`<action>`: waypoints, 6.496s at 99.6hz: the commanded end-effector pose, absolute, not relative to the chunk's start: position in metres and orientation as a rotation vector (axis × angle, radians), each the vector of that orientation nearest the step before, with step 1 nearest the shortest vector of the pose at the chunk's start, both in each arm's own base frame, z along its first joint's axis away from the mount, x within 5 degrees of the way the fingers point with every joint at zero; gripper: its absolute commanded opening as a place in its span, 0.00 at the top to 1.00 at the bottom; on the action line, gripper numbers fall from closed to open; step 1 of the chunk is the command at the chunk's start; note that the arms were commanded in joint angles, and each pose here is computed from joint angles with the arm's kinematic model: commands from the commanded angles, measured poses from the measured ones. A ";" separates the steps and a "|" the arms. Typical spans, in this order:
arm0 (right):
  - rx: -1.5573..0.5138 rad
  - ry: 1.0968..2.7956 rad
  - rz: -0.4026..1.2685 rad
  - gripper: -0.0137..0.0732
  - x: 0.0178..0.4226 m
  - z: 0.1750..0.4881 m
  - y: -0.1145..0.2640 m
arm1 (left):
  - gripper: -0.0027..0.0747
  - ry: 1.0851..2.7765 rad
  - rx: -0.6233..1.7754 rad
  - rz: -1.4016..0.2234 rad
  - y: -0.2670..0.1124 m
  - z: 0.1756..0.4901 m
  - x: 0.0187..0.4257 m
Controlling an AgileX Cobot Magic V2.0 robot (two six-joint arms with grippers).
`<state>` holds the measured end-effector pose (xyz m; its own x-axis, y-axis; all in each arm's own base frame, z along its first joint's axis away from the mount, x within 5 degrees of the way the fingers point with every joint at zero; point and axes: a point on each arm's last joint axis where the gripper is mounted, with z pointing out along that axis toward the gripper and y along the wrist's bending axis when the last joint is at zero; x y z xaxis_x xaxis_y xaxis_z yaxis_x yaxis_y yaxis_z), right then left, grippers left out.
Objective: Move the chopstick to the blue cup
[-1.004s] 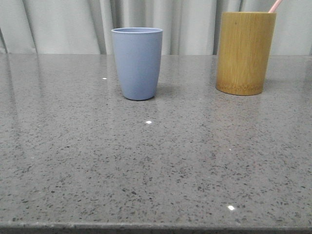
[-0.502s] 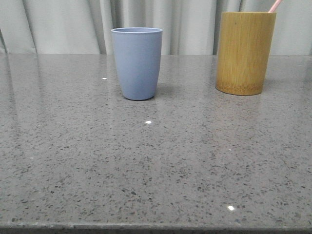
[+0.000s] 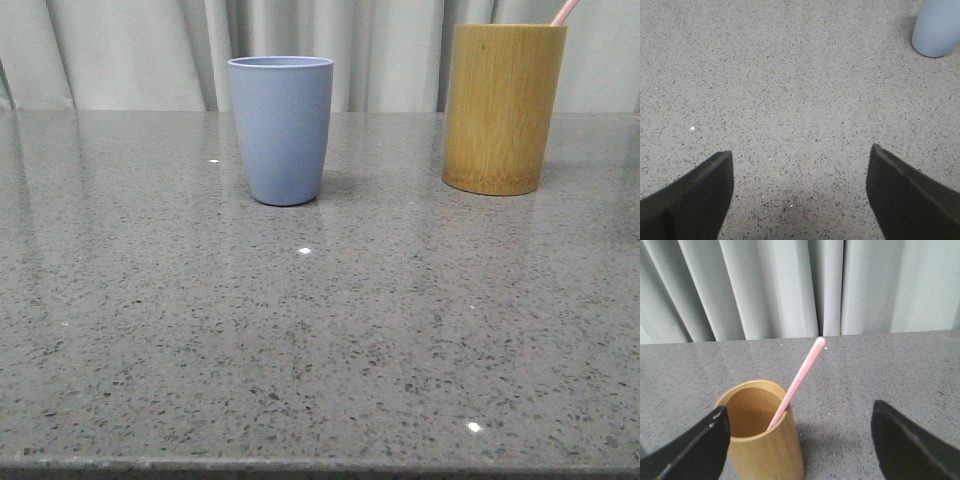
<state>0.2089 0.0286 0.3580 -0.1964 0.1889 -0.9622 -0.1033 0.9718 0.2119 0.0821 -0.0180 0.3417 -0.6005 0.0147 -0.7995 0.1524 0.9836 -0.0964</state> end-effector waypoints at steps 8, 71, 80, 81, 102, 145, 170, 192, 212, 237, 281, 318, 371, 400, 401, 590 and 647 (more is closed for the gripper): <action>0.075 1.609 0.247 0.17 0.230 0.368 0.029 | 0.27 2.122 0.093 -0.220 -0.019 0.354 0.085; 0.137 1.502 0.242 0.17 0.276 0.345 0.030 | 0.27 2.122 0.093 -0.220 -0.019 0.354 0.085; 0.164 1.491 0.265 0.17 0.280 0.343 0.030 | 0.27 2.122 0.093 -0.220 -0.019 0.354 0.085; 0.165 1.491 0.266 0.17 0.281 0.342 0.030 | 0.27 2.122 0.093 -0.220 -0.019 0.354 0.085; 0.231 1.484 0.327 0.17 0.289 0.334 0.031 | 0.27 2.122 0.093 -0.220 -0.019 0.354 0.085; 0.275 1.422 0.452 0.17 0.289 0.340 0.034 | 0.27 2.122 0.093 -0.220 -0.019 0.354 0.085; 0.280 1.419 0.464 0.26 0.290 0.339 0.035 | 0.27 2.122 0.093 -0.222 -0.019 0.354 0.085; 0.281 1.408 0.462 0.37 0.296 0.333 0.035 | 0.27 2.122 0.093 -0.222 -0.019 0.354 0.085; 0.288 1.410 0.471 0.40 0.299 0.330 0.036 | 0.27 2.132 0.094 -0.222 -0.019 0.353 0.085; 0.274 1.348 0.487 0.71 0.297 0.336 0.038 | 0.27 2.132 0.094 -0.222 -0.019 0.353 0.085; 0.257 1.287 0.539 0.92 0.295 0.346 0.040 | 0.27 2.150 0.096 -0.221 -0.019 0.352 0.084; 0.105 1.334 0.444 0.92 0.295 0.424 0.046 | 0.27 2.150 0.096 -0.221 -0.019 0.352 0.084; 0.016 1.329 0.545 0.92 0.268 0.526 0.087 | 0.27 2.150 0.096 -0.221 -0.019 0.352 0.084; -0.105 1.404 0.673 0.92 0.288 0.496 0.149 | 0.27 2.150 0.096 -0.221 -0.019 0.352 0.084; -0.107 1.411 0.674 0.92 0.289 0.494 0.151 | 0.27 2.150 0.096 -0.221 -0.019 0.352 0.084; -0.129 1.866 0.160 0.26 0.159 0.438 0.051 | 0.27 2.150 0.091 -0.246 -0.021 0.352 0.083; -0.019 1.976 0.114 0.26 0.052 0.343 -0.007 | 0.27 2.150 0.091 -0.246 -0.021 0.352 0.083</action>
